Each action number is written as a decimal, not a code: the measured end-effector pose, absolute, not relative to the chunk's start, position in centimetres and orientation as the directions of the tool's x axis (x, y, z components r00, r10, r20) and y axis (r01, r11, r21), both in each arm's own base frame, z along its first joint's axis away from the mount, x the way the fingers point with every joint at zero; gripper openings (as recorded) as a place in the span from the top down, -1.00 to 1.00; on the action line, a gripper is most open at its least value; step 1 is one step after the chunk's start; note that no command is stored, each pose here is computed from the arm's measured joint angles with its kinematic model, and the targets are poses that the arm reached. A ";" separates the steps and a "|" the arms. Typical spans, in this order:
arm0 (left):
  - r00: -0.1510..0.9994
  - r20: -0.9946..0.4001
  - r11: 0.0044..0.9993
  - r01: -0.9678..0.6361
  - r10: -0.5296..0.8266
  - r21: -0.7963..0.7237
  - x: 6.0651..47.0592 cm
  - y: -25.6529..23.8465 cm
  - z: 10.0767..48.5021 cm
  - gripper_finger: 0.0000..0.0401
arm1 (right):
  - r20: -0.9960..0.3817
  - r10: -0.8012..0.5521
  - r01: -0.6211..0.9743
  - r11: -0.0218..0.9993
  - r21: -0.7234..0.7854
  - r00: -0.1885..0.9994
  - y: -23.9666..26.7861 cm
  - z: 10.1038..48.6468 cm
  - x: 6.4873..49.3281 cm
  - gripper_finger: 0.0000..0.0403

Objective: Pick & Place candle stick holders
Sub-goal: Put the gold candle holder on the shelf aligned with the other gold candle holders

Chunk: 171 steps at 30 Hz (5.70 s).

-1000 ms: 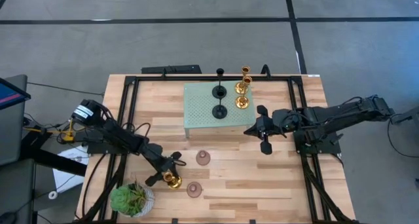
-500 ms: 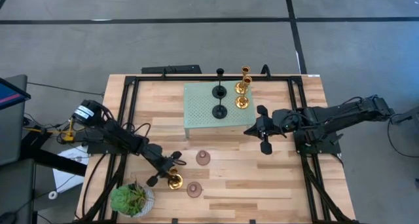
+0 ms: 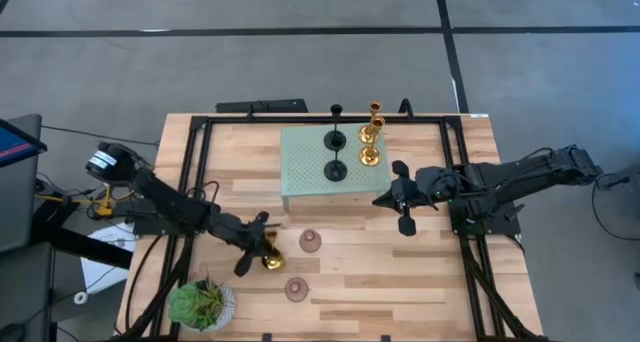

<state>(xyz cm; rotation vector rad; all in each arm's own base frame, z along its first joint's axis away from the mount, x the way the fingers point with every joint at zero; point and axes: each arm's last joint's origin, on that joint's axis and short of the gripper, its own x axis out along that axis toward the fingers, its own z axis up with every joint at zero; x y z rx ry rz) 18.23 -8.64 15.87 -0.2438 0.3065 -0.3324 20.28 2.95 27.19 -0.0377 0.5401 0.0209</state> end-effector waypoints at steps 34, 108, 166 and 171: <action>0.976 -0.220 1.000 -0.013 0.013 0.003 28.4 -6.6 29.1 0.93 | -0.280 0.085 -0.120 0.987 -0.110 0.956 2.2 25.4 12.7 1.00; 0.988 -0.152 0.998 0.046 -0.038 0.045 36.8 -2.7 31.4 0.93 | -0.160 0.026 -0.033 0.999 -0.041 0.987 2.4 26.6 25.1 0.16; 0.994 -0.107 0.998 0.019 -0.012 0.064 27.8 -4.3 32.6 0.96 | -0.133 -0.238 0.243 0.970 0.018 0.962 -3.6 24.9 22.4 1.00; 0.995 -0.102 0.998 0.018 -0.012 0.063 27.8 -4.3 32.7 0.97 | -0.134 -0.239 0.243 0.970 0.012 0.962 -3.6 24.9 22.4 1.00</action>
